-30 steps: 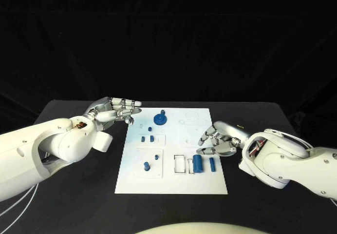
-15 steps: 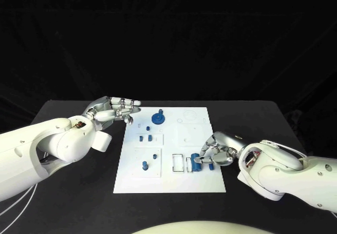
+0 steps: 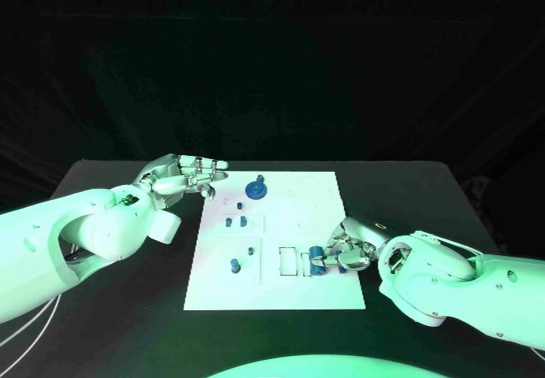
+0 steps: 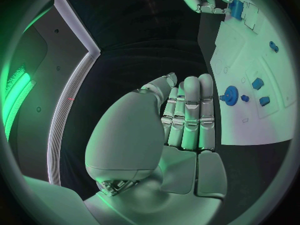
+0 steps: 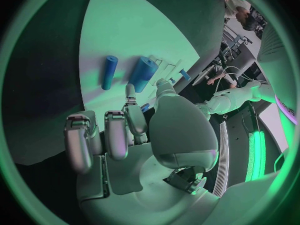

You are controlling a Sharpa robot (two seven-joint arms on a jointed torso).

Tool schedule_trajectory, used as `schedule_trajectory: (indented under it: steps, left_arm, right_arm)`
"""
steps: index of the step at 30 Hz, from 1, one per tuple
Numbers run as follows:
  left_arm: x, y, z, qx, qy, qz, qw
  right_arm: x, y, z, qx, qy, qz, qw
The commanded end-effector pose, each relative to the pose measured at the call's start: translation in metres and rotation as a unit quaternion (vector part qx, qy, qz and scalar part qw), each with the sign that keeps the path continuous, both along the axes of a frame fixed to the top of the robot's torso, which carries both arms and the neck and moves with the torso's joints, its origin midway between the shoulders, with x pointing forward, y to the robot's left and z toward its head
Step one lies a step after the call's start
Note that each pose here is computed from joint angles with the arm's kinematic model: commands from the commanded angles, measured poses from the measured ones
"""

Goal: Assemble the parts on the task board

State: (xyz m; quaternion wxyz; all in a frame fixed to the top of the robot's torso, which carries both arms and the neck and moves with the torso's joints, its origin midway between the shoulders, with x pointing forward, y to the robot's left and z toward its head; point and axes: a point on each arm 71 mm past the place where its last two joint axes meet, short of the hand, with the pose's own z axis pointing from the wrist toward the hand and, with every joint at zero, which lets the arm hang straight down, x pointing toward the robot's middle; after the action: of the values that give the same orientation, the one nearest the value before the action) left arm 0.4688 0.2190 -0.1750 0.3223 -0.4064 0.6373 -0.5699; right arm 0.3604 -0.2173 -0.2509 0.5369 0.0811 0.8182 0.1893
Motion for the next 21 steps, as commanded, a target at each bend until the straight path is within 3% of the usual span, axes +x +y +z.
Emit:
schedule_trajectory:
  steps: [1,12,21]
  left_arm:
    - [-0.0009,-0.002,0.0008,-0.006,0.001,-0.008,1.000]
    - [-0.0013,-0.002,0.0005,-0.006,0.003,-0.009,1.000]
    - [-0.0017,-0.002,0.0005,-0.005,0.003,-0.009,1.000]
  right_arm:
    - [0.000,0.002,-0.005,-0.022,0.003,-0.003,1.000]
    - [0.001,0.011,-0.022,-0.027,0.018,-0.006,0.999]
    - [0.002,0.010,-0.026,-0.033,0.018,-0.013,0.999]
